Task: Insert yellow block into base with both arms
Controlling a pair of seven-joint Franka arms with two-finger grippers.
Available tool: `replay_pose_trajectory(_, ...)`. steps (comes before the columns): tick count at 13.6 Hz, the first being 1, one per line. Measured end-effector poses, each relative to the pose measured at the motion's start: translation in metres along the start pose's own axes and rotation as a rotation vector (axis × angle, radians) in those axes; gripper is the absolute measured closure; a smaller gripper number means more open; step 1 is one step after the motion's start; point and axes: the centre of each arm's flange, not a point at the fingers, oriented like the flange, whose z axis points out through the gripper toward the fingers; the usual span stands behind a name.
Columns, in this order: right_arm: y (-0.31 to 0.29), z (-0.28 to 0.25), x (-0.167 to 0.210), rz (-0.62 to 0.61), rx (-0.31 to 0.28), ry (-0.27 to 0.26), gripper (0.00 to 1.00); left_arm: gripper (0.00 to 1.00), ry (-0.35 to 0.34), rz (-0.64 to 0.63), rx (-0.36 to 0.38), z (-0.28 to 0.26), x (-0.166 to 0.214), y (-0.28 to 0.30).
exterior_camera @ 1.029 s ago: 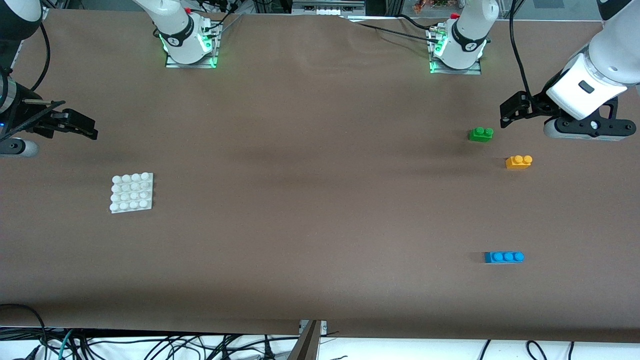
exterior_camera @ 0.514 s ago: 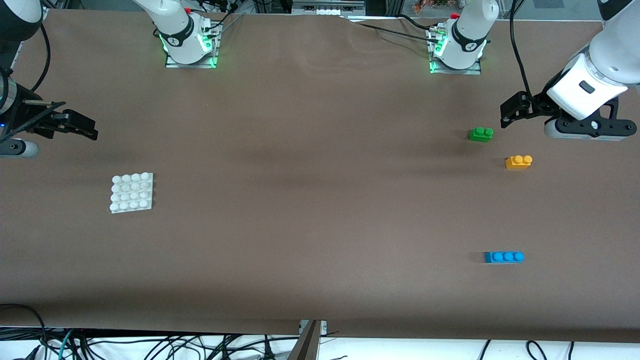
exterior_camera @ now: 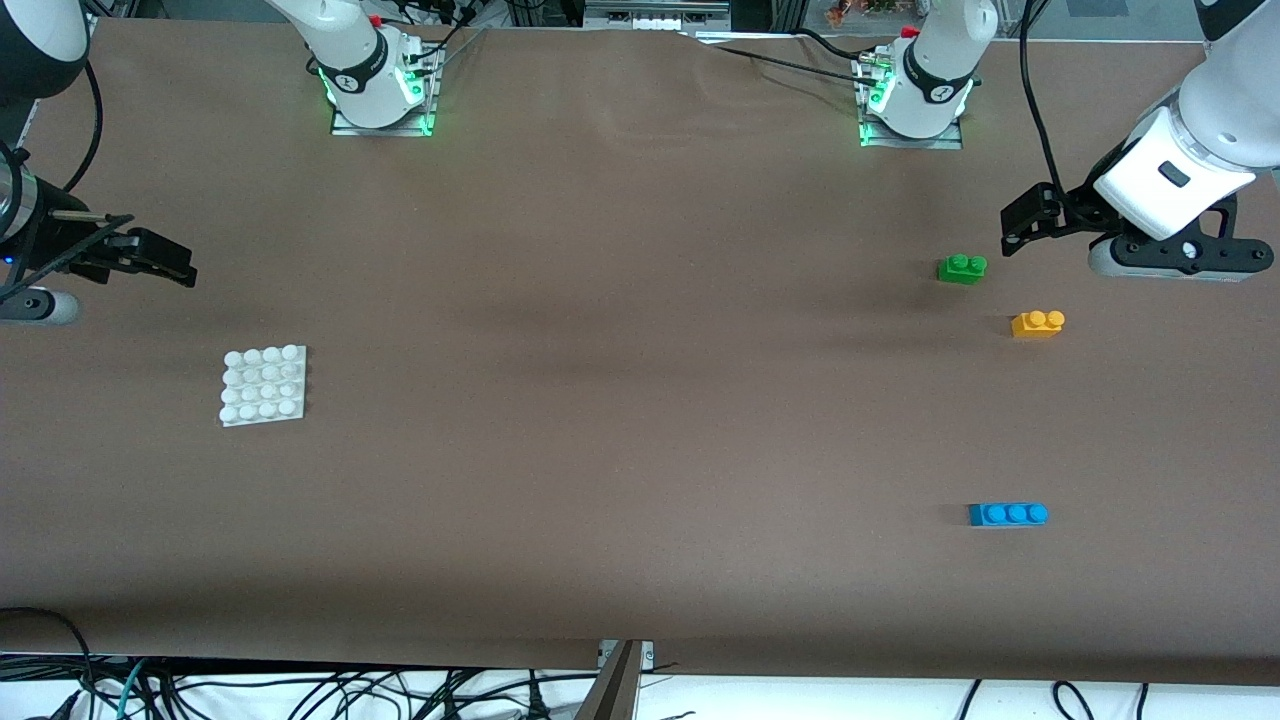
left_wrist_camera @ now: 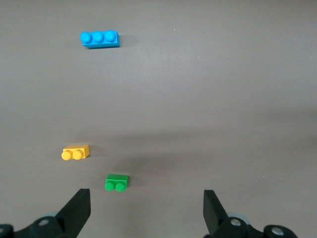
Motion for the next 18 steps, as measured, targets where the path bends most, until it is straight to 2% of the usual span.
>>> replay_pose_trajectory(4,0.001,0.063,0.029,0.005,-0.012,-0.084,0.0,0.0,0.0,-0.003,0.0,0.0,0.0,-0.002)
replay_pose_trajectory(9,0.053,0.16,0.07,0.022,-0.017,-0.139,0.0,0.0,0.0,-0.004,0.0,0.0,0.001,-0.002)
replay_pose_trajectory(11,0.077,0.204,0.081,0.011,-0.014,-0.139,0.0,0.0,0.0,-0.004,0.0,0.0,0.001,-0.002)
replay_pose_trajectory(14,0.093,0.273,0.083,-0.003,-0.04,-0.106,0.0,0.0,0.0,-0.005,0.0,0.0,0.001,-0.003)
replay_pose_trajectory(18,0.089,0.325,0.071,-0.036,-0.043,-0.093,0.0,0.0,0.0,-0.005,0.0,0.0,0.001,-0.003)
